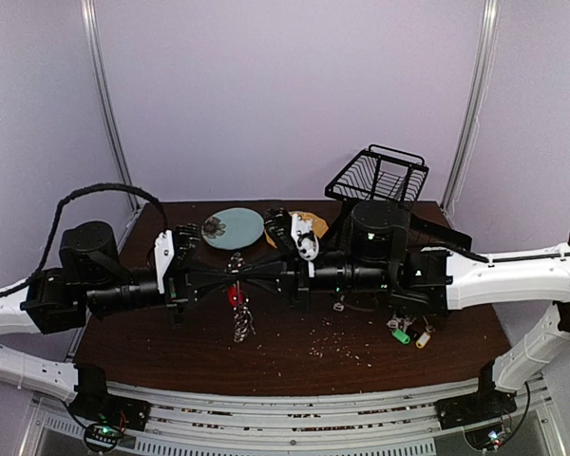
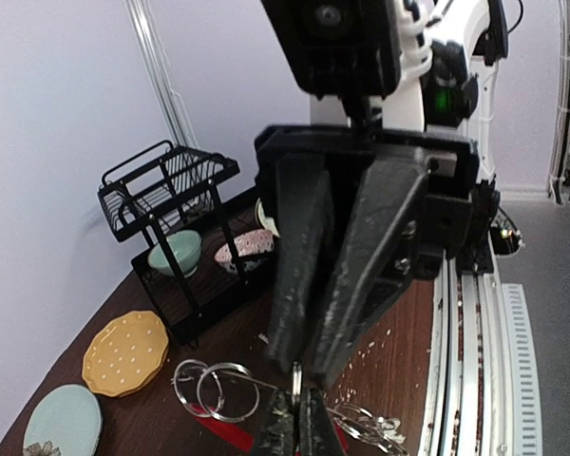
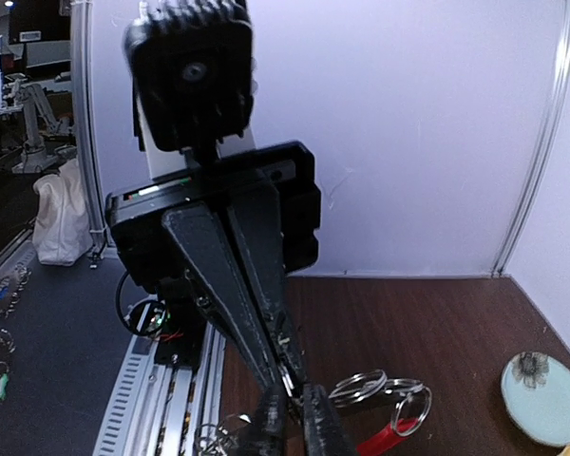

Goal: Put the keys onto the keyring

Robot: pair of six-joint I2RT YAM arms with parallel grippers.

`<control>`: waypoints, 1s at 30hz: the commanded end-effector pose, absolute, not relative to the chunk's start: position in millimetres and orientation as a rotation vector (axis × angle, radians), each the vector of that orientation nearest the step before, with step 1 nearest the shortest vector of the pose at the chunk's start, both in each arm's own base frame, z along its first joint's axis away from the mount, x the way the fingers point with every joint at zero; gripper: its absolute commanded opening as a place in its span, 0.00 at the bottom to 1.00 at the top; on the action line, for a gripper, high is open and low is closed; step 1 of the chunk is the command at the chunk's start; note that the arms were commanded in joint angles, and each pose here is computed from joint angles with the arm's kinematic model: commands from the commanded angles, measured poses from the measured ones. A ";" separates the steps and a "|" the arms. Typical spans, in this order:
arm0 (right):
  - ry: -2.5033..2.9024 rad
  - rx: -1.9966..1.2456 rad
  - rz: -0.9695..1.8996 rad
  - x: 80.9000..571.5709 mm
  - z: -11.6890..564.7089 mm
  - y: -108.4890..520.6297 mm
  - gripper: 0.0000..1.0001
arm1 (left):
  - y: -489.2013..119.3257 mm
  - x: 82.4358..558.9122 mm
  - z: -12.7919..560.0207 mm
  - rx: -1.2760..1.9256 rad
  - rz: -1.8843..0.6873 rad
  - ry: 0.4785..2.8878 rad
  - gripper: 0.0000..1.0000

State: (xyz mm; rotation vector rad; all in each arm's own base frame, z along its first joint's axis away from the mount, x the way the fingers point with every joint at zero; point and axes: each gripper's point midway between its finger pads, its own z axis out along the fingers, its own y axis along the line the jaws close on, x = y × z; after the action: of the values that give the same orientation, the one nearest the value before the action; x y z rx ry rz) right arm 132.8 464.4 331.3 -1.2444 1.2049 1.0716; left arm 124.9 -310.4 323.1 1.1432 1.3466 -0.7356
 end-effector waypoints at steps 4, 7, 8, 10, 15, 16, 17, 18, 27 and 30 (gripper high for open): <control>1.248 -1.583 0.719 149.6 315.5 445.8 0.23 | -311.3 138.7 314.3 1.268 -0.559 1.410 0.00; 1.286 -1.742 0.640 149.7 298.4 444.1 0.24 | -314.1 140.9 313.3 1.298 -0.533 1.424 0.00; 1.298 -1.762 0.621 152.0 296.4 445.1 0.24 | -314.9 141.0 314.2 1.300 -0.533 1.424 0.00; 1.301 -1.783 0.598 155.3 294.1 447.2 0.24 | -316.1 139.2 317.2 1.301 -0.547 1.415 0.00; 1.249 -1.774 0.685 149.9 298.3 448.7 0.27 | -316.6 137.5 323.8 1.282 -0.572 1.395 0.00; 1.243 -1.774 0.695 149.2 297.5 450.0 0.28 | -317.2 136.8 324.9 1.280 -0.580 1.391 0.00; 1.242 -1.774 0.701 149.0 295.9 451.4 0.28 | -318.0 136.3 324.7 1.282 -0.584 1.389 0.00; 1.243 -1.775 0.706 149.1 294.0 453.1 0.28 | -318.7 136.2 324.7 1.283 -0.587 1.388 0.00; 1.229 -1.742 0.750 149.7 297.3 462.2 0.18 | -319.6 135.8 323.0 1.291 -0.587 1.389 0.00; 1.229 -1.735 0.753 150.2 299.5 463.2 0.16 | -320.3 134.6 321.7 1.299 -0.592 1.387 0.00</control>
State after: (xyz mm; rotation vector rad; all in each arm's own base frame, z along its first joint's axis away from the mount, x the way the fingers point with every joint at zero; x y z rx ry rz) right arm 149.8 459.5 297.4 -1.7506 1.2346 0.7224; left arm 134.2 -317.2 295.0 1.3402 1.4580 -0.5638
